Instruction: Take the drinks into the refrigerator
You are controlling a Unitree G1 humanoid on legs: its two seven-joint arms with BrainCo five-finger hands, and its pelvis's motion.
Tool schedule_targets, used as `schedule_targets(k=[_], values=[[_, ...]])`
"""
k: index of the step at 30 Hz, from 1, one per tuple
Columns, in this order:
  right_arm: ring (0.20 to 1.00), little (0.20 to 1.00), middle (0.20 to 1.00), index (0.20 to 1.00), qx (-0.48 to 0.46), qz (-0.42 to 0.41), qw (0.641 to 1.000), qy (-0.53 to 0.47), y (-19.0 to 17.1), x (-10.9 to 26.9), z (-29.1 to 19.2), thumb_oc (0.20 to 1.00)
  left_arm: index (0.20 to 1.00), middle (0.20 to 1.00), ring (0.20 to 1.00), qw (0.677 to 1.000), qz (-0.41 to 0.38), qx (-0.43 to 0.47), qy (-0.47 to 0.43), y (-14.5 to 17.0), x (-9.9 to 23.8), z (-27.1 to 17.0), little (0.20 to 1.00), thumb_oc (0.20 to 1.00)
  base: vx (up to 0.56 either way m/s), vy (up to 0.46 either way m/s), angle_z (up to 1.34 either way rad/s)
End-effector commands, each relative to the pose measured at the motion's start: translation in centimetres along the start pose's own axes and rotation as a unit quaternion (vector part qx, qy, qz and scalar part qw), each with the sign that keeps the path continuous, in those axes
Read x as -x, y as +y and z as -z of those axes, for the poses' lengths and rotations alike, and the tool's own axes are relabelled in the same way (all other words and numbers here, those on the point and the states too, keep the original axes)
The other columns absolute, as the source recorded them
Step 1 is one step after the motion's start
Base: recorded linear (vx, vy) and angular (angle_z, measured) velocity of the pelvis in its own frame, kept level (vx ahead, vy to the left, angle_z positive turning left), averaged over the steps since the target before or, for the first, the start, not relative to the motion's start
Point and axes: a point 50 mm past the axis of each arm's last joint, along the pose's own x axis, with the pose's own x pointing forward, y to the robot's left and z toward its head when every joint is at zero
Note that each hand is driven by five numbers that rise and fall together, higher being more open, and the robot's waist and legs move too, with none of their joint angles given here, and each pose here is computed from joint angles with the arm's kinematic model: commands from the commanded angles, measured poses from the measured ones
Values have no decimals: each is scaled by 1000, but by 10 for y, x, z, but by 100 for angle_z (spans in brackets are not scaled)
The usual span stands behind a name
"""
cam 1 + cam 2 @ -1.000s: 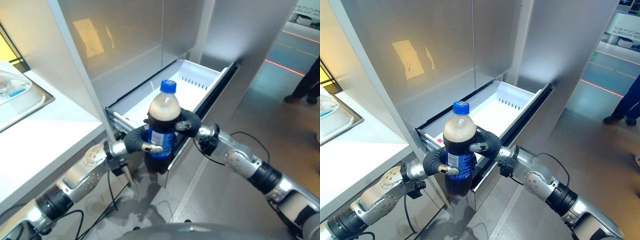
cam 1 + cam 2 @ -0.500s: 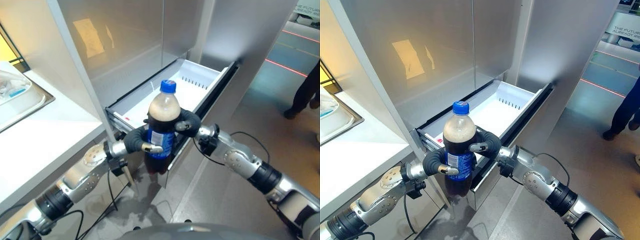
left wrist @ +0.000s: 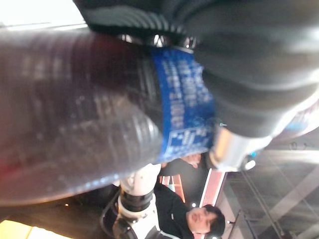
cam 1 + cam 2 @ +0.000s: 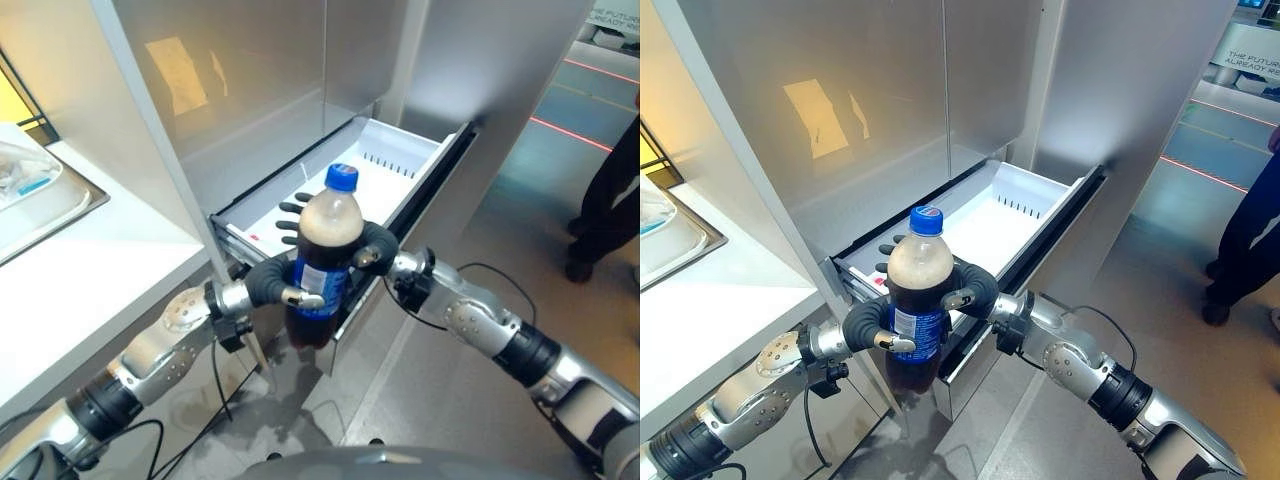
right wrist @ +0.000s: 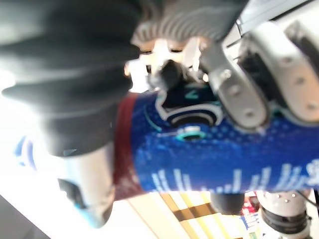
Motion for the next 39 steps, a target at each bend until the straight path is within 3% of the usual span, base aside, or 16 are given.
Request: schedule_targets(k=[1,15,24,29,35,36,37,38,39], values=[[1000,1000,1000,1000,50,-117,989,-73,33,-48,-36,1000,200,200,200,995,33,-63,-71,5,-30,-40,200,200,0,0,0],[1000,1000,1000,1000,127,-78,985,-81,10,-54,-65,1000,200,200,200,994,62,-39,-76,-1,-44,-34,200,200,0,0,0],[1000,1000,1000,1000,157,-7,983,-97,-16,-40,-84,1000,200,200,200,995,71,-30,-65,-2,-40,-32,200,200,0,0,0],[1000,1000,1000,1000,137,-30,986,-94,-10,-44,-77,1000,200,200,200,995,67,-32,-66,0,-40,-32,200,200,0,0,0],[1000,1000,1000,1000,98,-114,987,-54,17,-57,-55,1000,200,200,200,994,66,-41,-72,1,-43,-32,200,200,0,0,0],[937,937,937,937,99,-134,985,-46,24,-59,-53,937,200,200,200,994,64,-44,-72,2,-43,-33,200,200,0,0,0],[824,824,824,824,99,-134,985,-46,24,-59,-53,824,200,200,200,994,64,-44,-72,2,-43,-33,200,200,0,0,0],[200,200,200,200,86,-139,986,-39,26,-59,-47,200,200,200,200,994,63,-47,-72,2,-44,-32,200,200,0,0,0],[200,200,200,200,83,-137,986,-39,25,-59,-45,200,200,200,200,994,61,-48,-73,2,-44,-32,200,200,0,0,0]])
